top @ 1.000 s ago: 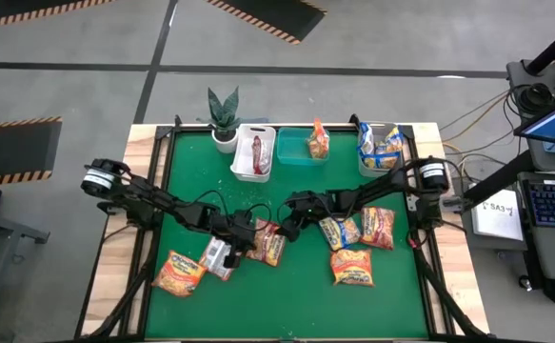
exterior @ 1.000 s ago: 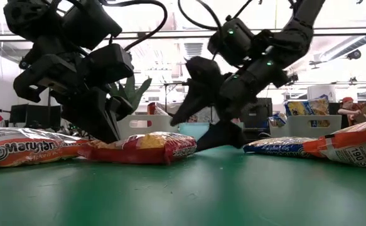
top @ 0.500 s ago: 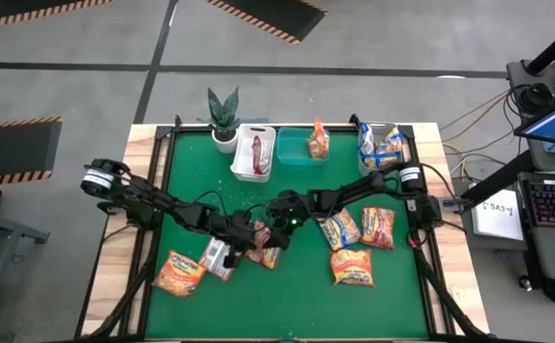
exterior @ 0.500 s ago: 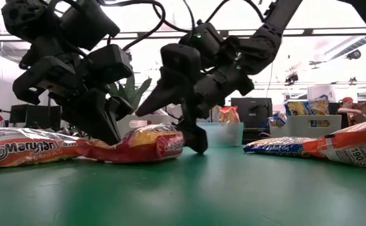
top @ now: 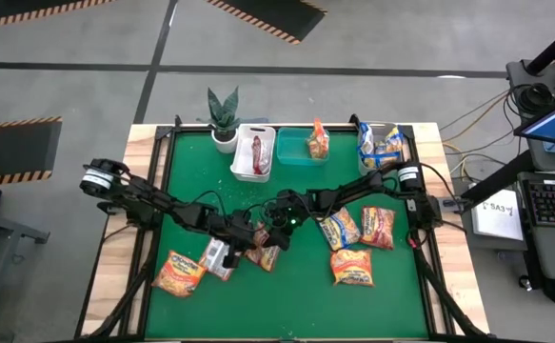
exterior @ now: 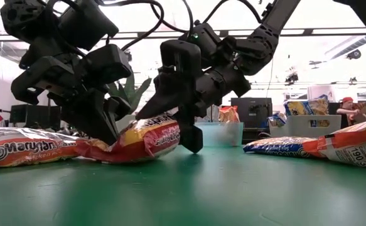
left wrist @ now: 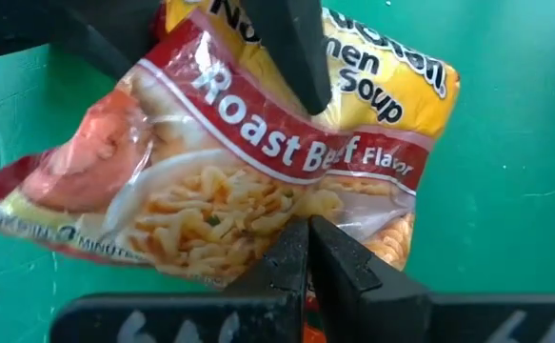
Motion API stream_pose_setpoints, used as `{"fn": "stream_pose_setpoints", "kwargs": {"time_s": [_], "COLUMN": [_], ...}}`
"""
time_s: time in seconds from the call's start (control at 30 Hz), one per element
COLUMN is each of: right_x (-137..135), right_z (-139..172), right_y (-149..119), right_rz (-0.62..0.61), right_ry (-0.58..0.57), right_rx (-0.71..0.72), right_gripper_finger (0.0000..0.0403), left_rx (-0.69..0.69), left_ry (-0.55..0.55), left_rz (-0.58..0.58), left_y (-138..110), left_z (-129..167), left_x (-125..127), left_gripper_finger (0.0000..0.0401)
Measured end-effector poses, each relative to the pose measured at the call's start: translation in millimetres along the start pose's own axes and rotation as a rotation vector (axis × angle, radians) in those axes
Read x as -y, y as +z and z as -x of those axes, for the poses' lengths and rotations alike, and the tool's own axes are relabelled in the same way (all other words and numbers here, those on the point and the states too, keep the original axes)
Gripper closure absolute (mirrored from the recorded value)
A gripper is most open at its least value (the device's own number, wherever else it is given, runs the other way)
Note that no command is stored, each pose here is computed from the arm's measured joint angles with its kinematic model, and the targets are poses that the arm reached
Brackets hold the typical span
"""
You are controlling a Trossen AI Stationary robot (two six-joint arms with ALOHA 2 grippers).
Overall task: Sort Maruchan noodles
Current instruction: Put the red noodle pack into the white bin
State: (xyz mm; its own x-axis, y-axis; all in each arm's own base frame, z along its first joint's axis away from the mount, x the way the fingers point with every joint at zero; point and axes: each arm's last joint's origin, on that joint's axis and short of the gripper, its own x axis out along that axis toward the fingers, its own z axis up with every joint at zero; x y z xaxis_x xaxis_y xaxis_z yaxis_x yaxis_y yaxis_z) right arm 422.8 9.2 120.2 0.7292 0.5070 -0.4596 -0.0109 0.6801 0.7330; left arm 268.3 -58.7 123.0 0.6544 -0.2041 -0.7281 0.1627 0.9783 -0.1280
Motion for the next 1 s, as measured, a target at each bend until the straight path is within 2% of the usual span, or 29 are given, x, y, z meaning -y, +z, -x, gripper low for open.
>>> {"fn": "stream_pose_setpoints", "kwargs": {"time_s": [0.17, 0.37, 0.6, 0.7, 0.8, 0.9, 1.0], "right_x": [-1, 2, -10, -22, -36, -51, -65], "right_z": [1, 5, 21, 35, 48, 57, 61], "right_y": [0, 4, 14, 19, 18, 14, 11], "right_rz": [0.046, 0.105, 0.250, 0.359, 0.487, 0.630, 0.782], "right_ry": [0.004, -0.001, -0.034, -0.121, -0.263, -0.416, -0.534], "right_rx": [-0.001, 0.012, 0.031, 0.039, 0.026, 0.009, 0.009], "right_gripper_finger": [0.0297, 0.0337, 0.0355, 0.0356, 0.0357, 0.0357, 0.0357], "left_rx": [0.007, 0.023, 0.218, 0.334, 0.441, 0.510, 0.548], "left_ry": [0.015, 0.080, 0.077, 0.092, 0.133, 0.155, 0.164], "left_rz": [-0.029, -0.055, -0.159, -0.182, -0.169, -0.112, -0.041], "left_y": [2, 8, 29, 36, 39, 41, 40], "left_z": [8, 30, 68, 82, 90, 95, 97], "left_x": [0, 0, 5, 6, 4, -2, -9], "left_gripper_finger": [0.0401, 0.0401, 0.0401, 0.0401, 0.0401, 0.0398, 0.0378]}}
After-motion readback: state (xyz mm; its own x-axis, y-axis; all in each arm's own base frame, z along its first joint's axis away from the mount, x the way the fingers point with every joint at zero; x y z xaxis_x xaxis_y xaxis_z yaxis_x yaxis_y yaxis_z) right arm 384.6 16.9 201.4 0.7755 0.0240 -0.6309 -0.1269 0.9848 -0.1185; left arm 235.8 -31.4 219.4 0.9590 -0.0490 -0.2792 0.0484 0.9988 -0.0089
